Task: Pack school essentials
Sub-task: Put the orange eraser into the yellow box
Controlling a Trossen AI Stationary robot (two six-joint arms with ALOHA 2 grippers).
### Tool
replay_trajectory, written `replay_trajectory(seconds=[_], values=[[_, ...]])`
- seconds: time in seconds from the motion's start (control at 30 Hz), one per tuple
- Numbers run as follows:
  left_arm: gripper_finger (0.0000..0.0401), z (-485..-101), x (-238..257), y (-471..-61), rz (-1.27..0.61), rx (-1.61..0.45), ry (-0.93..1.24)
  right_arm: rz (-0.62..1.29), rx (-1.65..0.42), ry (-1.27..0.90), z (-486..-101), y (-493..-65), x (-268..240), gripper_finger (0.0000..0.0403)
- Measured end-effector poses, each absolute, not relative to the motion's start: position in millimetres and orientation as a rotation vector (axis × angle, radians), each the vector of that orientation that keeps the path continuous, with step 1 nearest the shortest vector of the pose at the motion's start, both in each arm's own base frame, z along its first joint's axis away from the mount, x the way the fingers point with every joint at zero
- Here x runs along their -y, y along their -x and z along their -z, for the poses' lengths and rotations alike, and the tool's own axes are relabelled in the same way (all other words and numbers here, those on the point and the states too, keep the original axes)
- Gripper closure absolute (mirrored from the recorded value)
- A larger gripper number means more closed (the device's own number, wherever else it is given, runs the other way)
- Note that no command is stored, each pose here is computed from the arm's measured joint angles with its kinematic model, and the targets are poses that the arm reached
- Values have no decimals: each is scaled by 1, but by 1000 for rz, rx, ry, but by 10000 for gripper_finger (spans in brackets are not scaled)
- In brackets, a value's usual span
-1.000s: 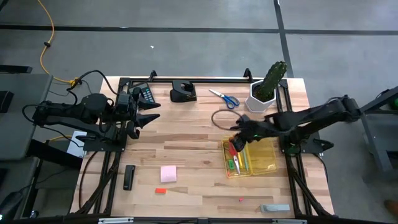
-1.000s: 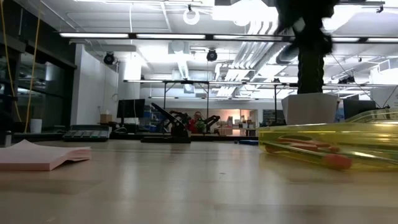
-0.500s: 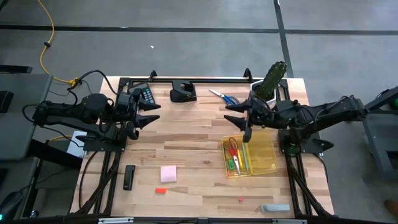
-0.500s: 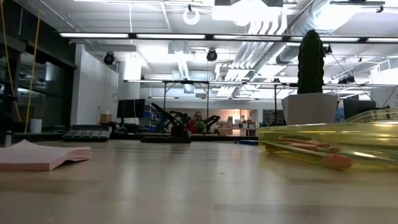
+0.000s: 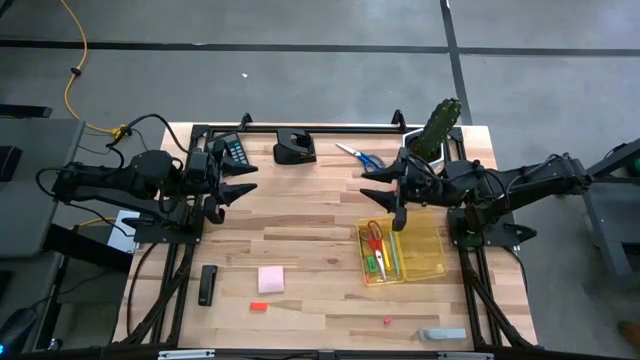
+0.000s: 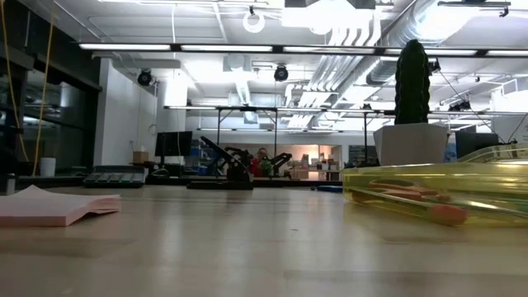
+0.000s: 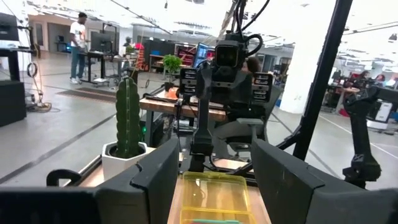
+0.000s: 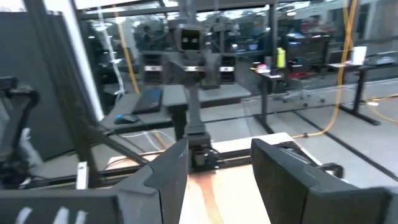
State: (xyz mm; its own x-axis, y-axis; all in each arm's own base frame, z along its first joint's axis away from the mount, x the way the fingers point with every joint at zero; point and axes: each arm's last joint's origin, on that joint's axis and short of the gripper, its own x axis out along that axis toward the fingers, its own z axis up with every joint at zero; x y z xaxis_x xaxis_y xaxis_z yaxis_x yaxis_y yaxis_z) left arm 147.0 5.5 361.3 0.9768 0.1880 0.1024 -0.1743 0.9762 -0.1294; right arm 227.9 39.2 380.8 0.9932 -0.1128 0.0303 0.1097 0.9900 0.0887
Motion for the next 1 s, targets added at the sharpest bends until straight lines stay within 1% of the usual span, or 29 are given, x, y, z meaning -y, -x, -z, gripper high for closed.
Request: replay_trajectory(seconds=[0.2,0.43,1.0], values=[[213,-361,-6,-147,-185,115,121,73,50,-90,-382,-228,-40,235],[213,-361,-6,-147,-186,113,120,124,70,-95,-384,-228,-36,235],[213,-361,-6,-147,-185,112,121,124,58,-92,-383,-228,-36,235]])
